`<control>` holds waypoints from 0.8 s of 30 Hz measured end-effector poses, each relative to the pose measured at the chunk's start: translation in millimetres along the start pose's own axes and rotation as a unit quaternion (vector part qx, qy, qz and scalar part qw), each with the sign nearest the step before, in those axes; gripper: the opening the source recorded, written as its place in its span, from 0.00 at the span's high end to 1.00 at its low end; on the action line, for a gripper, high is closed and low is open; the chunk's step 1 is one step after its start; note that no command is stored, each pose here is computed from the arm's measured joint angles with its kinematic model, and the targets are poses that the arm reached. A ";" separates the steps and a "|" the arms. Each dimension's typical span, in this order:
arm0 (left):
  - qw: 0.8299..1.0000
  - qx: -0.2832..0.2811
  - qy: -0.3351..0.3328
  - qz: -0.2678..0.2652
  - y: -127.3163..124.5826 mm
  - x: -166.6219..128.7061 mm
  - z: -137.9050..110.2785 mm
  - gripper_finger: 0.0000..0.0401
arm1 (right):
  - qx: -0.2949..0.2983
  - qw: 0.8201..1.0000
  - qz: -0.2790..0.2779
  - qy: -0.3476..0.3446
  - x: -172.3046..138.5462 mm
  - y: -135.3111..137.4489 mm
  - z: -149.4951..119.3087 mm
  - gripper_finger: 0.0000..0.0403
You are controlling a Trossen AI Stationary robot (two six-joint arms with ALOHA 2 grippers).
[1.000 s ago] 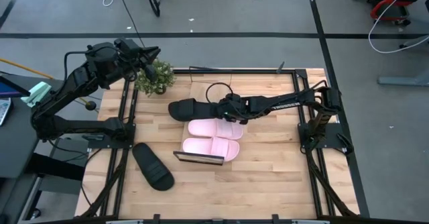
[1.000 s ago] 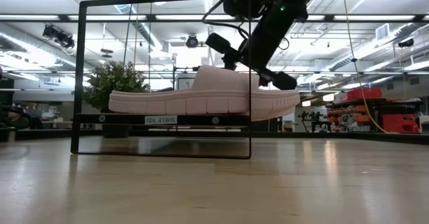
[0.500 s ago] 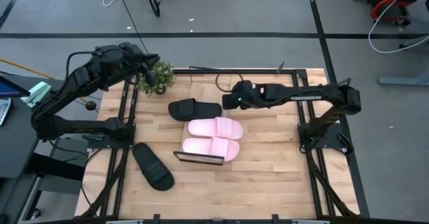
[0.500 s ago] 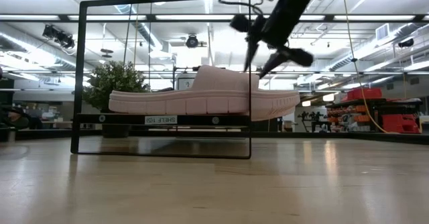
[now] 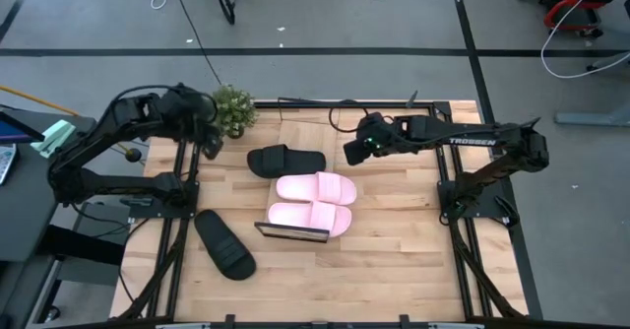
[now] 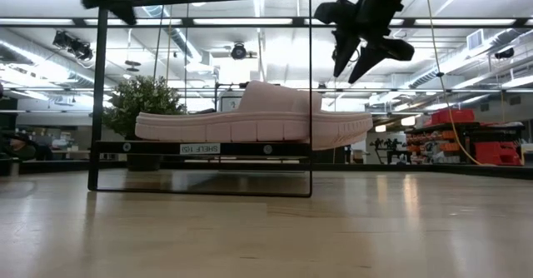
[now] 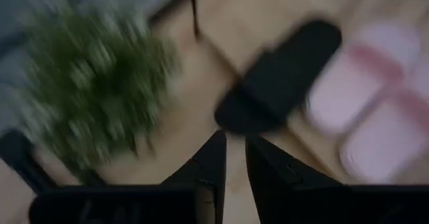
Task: Pick and place slides into the shelf
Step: Put the black slide on the shelf
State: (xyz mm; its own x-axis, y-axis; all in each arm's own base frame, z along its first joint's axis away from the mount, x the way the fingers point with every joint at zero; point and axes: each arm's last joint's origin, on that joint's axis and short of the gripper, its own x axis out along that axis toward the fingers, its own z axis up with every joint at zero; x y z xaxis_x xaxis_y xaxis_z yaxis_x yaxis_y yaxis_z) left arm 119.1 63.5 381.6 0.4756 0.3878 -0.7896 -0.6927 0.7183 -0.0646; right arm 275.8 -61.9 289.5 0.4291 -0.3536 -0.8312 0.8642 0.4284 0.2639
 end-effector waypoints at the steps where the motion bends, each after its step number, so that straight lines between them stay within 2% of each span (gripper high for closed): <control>1: 1.000 -0.004 0.023 -0.011 -0.6 0.7 -3.2 0.84 | -0.009 1.000 0.001 0.000 -0.4 -0.1 0.1 0.59; 5: 0.990 -0.014 0.114 -0.084 -7.9 14.2 -16.4 0.84 | -0.048 0.999 0.001 0.003 -0.9 -0.6 -0.3 0.59; 10: 0.960 -0.037 0.225 -0.165 -23.7 50.8 -45.3 0.81 | -0.088 0.996 0.003 0.007 -1.0 -0.5 -0.7 0.59; 13: 0.934 -0.049 0.303 -0.182 -31.7 75.9 -72.4 0.76 | -0.113 0.994 0.002 0.010 -1.3 -0.3 -2.2 0.59; 17: 0.900 -0.067 0.395 -0.173 -35.8 98.3 -108.4 0.70 | -0.150 0.989 0.003 0.015 -2.4 1.6 -6.0 0.59; 20: 0.879 -0.084 0.426 -0.195 -42.6 111.1 -125.7 0.65 | -0.167 0.986 0.005 0.015 -3.2 3.1 -8.1 0.59; 24: 0.858 -0.099 0.426 -0.271 -61.0 125.0 -137.4 0.58 | -0.184 0.983 0.006 0.014 -3.9 4.6 -10.2 0.59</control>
State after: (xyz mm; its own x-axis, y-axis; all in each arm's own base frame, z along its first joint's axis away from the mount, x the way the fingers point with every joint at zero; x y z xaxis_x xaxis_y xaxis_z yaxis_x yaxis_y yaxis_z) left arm 146.4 -11.2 202.9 0.2469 -0.5950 -0.7649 -0.6131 0.5154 -0.5988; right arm 275.5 -50.0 289.0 0.4263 -0.3255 -0.8440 0.7040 0.7053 0.0835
